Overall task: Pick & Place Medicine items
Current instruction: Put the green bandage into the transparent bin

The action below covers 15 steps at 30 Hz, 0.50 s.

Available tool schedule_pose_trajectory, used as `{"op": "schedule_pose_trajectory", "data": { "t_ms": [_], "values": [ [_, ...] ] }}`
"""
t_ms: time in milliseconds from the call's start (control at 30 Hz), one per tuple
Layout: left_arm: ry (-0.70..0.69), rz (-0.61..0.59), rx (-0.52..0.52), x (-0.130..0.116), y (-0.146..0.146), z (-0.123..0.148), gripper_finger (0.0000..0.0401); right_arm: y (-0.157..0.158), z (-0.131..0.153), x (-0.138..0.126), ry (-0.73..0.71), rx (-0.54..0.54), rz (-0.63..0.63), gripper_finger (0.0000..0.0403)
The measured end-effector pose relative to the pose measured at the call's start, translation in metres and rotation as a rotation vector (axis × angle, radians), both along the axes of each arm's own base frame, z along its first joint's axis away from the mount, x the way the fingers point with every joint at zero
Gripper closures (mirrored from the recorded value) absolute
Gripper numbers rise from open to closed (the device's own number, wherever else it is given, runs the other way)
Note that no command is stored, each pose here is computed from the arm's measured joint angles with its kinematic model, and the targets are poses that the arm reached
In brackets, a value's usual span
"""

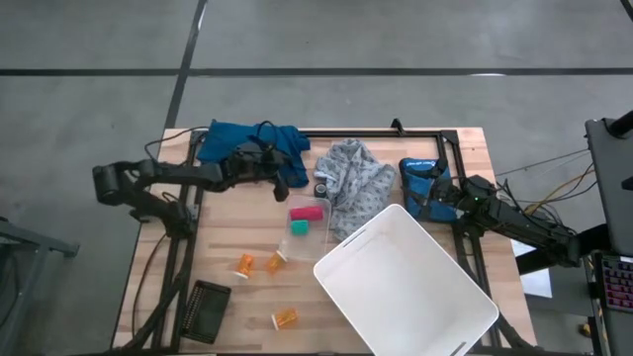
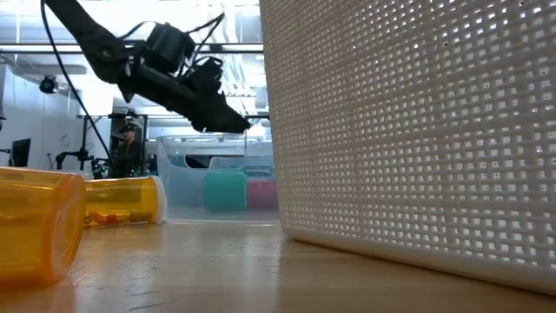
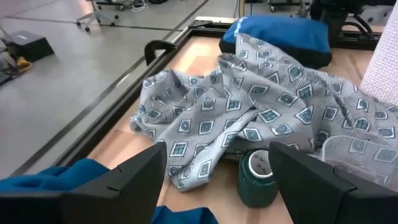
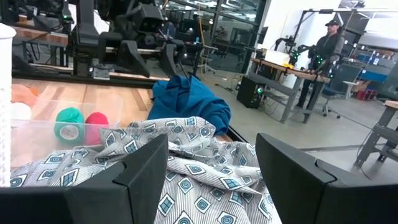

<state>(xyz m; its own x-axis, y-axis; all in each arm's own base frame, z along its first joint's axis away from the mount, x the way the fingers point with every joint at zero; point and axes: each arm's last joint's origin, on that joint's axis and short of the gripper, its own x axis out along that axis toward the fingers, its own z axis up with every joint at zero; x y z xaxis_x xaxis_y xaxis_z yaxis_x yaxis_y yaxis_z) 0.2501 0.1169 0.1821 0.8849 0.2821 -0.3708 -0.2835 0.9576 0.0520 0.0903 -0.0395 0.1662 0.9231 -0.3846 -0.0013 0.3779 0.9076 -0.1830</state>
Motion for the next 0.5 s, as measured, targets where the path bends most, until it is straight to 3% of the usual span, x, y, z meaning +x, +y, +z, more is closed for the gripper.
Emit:
{"op": "schedule_pose_trajectory", "data": {
  "t_ms": [500],
  "values": [
    [0.02, -0.158, -0.063, 0.006, 0.017, -0.034, 0.0113, 0.0, 0.0, 0.0, 0.001, -0.002, 0.0, 0.0163]
  ]
}}
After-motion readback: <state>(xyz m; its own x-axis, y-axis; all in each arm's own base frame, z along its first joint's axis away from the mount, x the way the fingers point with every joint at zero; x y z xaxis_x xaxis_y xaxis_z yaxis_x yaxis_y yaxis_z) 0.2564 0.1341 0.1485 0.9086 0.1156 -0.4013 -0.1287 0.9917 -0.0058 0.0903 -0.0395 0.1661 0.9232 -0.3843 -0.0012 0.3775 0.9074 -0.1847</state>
